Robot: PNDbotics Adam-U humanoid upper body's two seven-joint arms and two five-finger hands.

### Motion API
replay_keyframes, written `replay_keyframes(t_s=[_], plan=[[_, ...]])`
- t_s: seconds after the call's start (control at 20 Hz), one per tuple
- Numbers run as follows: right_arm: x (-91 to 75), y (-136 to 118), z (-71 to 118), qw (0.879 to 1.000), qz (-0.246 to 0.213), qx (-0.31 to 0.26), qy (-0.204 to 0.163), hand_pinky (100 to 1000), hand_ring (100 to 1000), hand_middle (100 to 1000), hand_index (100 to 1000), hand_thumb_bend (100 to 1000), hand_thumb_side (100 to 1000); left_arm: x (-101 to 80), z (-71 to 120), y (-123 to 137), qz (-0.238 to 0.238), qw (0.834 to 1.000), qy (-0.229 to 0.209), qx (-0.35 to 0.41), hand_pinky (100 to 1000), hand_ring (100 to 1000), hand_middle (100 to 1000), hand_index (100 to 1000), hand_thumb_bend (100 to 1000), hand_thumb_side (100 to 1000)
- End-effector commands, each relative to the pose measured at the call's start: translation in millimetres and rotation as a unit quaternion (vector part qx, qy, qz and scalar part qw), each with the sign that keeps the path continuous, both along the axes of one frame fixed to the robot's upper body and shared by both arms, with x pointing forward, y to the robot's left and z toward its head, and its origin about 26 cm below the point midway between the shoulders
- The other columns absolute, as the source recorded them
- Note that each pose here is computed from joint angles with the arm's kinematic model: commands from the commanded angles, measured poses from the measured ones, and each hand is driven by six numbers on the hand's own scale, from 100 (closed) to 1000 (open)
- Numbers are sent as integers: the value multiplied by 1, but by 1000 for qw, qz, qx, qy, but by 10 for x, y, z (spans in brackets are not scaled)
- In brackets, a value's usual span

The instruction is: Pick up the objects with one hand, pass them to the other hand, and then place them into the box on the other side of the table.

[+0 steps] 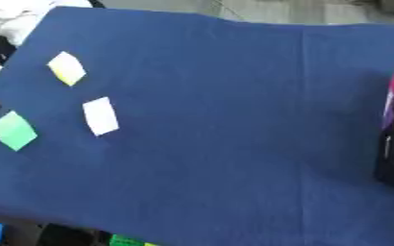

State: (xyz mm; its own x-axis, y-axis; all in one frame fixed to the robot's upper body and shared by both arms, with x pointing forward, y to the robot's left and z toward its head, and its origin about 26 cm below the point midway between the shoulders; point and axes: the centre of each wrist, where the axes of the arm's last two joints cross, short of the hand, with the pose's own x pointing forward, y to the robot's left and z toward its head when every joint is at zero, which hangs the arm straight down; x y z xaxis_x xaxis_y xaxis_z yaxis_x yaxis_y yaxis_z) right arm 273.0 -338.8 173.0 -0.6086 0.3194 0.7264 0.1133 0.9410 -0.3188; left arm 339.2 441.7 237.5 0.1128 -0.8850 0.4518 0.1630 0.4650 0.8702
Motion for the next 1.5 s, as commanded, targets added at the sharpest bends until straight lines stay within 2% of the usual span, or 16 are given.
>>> replay_keyframes(t_s=[0.05,0.35,0.85,1.5], plan=[[-19,-11,110,1000,4,-21,-14,1000,1000,1000,992,100,620,-23,221,97,2,999,9,43,980,905,840,921,495,512],[-17,-4,109,1000,8,-25,-11,1000,1000,1000,992,100,619,52,225,158,-9,996,54,66,973,908,841,916,524,479],[-13,1,118,999,14,-28,-10,1000,1000,1000,992,100,619,228,147,200,6,987,109,114,944,908,837,903,564,441],[-12,21,96,1000,16,-26,-3,1000,1000,1000,993,100,621,408,47,111,7,983,130,130,936,908,833,889,570,438]])
